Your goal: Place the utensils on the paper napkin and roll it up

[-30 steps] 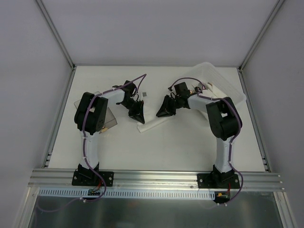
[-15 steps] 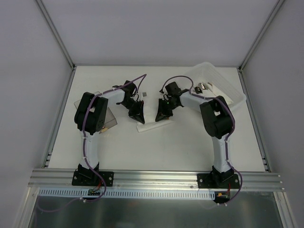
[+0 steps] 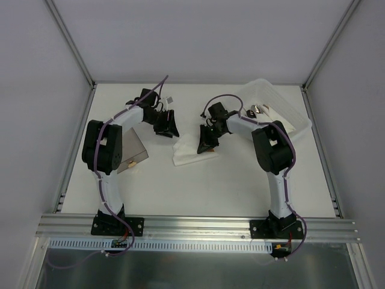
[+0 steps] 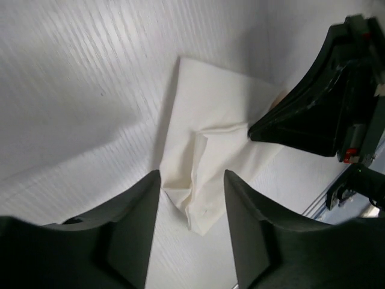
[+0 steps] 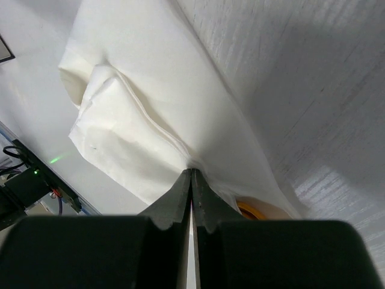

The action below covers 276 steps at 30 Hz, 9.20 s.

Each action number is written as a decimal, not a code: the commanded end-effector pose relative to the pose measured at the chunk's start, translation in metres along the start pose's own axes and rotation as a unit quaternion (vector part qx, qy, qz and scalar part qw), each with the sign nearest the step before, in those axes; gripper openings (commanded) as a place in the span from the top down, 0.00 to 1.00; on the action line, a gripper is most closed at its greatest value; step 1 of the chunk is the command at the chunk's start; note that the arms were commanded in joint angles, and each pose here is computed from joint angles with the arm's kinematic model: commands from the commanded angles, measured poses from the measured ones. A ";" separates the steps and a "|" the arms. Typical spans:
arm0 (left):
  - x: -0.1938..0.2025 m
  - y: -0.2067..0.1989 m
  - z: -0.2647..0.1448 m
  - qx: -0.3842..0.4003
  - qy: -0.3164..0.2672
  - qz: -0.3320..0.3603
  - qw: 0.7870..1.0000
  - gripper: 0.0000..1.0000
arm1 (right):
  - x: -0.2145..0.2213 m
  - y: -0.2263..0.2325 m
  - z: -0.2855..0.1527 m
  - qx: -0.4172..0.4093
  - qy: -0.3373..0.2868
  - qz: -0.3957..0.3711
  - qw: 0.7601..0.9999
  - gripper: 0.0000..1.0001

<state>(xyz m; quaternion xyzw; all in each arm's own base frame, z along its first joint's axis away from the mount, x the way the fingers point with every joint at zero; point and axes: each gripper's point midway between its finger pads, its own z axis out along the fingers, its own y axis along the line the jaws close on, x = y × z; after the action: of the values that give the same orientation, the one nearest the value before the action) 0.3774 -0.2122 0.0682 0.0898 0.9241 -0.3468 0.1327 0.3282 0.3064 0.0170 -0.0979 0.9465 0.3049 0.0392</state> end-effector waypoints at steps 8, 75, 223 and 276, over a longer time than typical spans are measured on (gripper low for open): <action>-0.037 0.004 0.018 -0.024 -0.025 0.029 0.999 0.51 | 0.005 -0.031 0.003 0.063 0.014 -0.014 0.998 0.95; 0.057 0.030 0.059 -0.074 -0.020 -0.197 0.977 1.00 | -0.017 0.013 -0.035 -0.168 -0.231 0.244 0.927 0.82; 0.098 0.003 0.067 -0.001 0.119 -0.115 0.986 1.00 | -0.015 -0.024 -0.016 -0.001 -0.124 0.138 0.983 0.89; 0.167 0.001 0.105 -0.021 0.193 -0.128 0.973 1.00 | 0.002 0.004 -0.063 -0.023 -0.110 0.084 0.990 0.99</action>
<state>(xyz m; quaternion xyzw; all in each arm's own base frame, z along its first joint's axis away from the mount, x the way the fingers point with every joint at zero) 0.2582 -0.3069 0.0086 0.0674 0.8952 -0.4363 -0.0602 0.3297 0.2733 0.0327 0.0550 0.9427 0.3165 0.0899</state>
